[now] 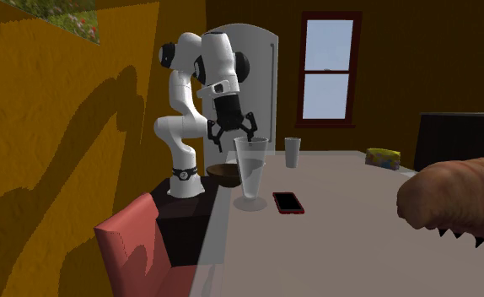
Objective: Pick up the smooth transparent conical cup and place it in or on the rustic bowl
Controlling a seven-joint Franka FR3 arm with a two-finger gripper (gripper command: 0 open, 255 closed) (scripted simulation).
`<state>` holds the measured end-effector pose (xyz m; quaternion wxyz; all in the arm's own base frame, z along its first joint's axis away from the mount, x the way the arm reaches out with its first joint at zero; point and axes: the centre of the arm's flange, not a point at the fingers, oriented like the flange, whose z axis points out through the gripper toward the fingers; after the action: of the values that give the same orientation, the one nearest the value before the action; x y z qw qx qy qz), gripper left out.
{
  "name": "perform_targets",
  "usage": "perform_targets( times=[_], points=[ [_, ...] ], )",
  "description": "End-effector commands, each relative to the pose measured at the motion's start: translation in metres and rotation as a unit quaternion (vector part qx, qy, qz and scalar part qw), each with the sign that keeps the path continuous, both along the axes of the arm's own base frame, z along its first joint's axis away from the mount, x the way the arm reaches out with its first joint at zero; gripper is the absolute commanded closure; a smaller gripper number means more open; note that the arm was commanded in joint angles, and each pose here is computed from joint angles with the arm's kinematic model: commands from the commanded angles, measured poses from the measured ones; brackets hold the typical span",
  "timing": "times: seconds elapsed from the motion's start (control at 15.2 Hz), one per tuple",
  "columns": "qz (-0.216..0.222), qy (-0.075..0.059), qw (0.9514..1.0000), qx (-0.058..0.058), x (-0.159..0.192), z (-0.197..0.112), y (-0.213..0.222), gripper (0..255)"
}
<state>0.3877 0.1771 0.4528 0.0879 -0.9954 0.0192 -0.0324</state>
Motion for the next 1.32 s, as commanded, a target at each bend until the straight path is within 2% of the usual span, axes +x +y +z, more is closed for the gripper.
perform_targets(
  times=[0.0, 0.07, 0.66, 1.25],
  points=[
    [0.0, 0.0, 1.0, 0.0, 0.0, 0.0, 0.0, 0],
    [0.0, 0.0, 1.0, 0.0, 0.0, 0.0, 0.0, 255],
    [0.0, 0.0, 1.0, 0.0, 0.0, 0.0, 0.0, 255],
    [0.0, 0.0, 1.0, 0.0, 0.0, 0.047, 0.0, 255]
  ],
)
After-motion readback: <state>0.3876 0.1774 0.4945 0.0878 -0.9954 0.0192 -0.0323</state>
